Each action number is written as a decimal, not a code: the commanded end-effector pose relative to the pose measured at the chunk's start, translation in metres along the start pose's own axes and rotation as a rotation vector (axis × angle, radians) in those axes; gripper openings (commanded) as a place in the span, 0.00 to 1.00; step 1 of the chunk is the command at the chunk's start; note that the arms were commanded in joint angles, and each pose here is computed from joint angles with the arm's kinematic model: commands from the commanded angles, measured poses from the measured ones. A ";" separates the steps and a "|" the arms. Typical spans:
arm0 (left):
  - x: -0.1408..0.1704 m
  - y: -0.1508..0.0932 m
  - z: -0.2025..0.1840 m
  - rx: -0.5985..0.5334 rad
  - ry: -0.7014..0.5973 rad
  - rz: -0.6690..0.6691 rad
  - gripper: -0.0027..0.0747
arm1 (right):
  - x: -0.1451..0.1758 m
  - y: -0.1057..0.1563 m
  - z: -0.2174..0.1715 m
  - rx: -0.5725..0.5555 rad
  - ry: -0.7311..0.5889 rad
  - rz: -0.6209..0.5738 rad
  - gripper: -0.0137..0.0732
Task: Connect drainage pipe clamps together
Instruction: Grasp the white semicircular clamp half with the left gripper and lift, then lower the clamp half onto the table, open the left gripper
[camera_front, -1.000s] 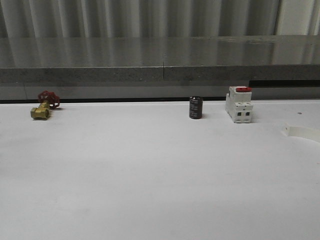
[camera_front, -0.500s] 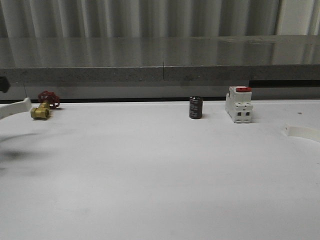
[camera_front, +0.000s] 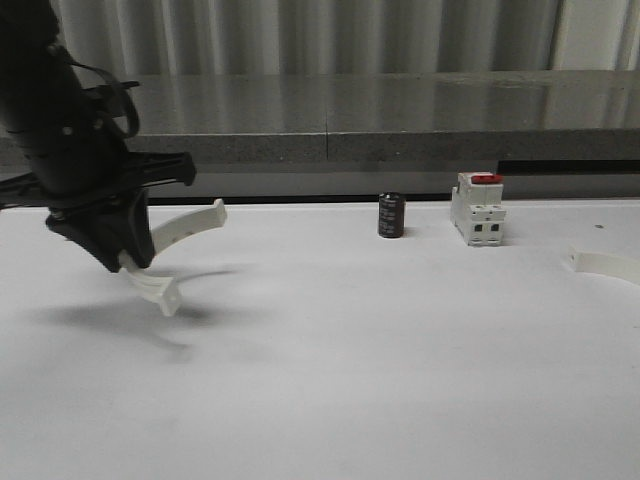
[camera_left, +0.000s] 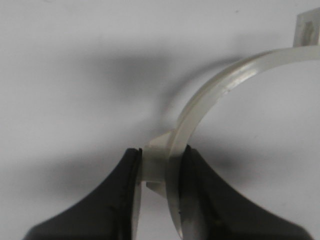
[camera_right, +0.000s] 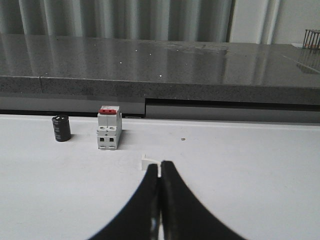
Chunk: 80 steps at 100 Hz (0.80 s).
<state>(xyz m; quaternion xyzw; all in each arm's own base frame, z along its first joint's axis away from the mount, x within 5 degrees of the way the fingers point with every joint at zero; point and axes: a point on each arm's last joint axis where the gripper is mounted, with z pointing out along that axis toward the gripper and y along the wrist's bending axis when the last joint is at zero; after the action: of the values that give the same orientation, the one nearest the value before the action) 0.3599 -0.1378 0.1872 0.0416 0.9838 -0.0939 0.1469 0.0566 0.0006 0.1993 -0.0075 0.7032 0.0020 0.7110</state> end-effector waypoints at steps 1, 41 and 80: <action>-0.013 -0.020 -0.016 0.061 -0.081 -0.011 0.01 | -0.014 0.000 -0.003 -0.004 -0.113 -0.014 0.08; -0.013 -0.028 0.009 0.058 0.013 -0.007 0.30 | -0.014 0.000 -0.003 -0.004 -0.113 -0.014 0.08; -0.030 -0.035 -0.041 0.094 -0.139 0.022 0.53 | -0.014 0.000 -0.003 -0.004 -0.113 -0.014 0.08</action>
<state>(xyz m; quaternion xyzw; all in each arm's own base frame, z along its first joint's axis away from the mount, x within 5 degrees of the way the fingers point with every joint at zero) 0.3767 -0.1657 0.1855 0.0494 0.9825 -0.1141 0.1390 0.0566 0.0006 0.1993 -0.0075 0.7032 0.0020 0.7110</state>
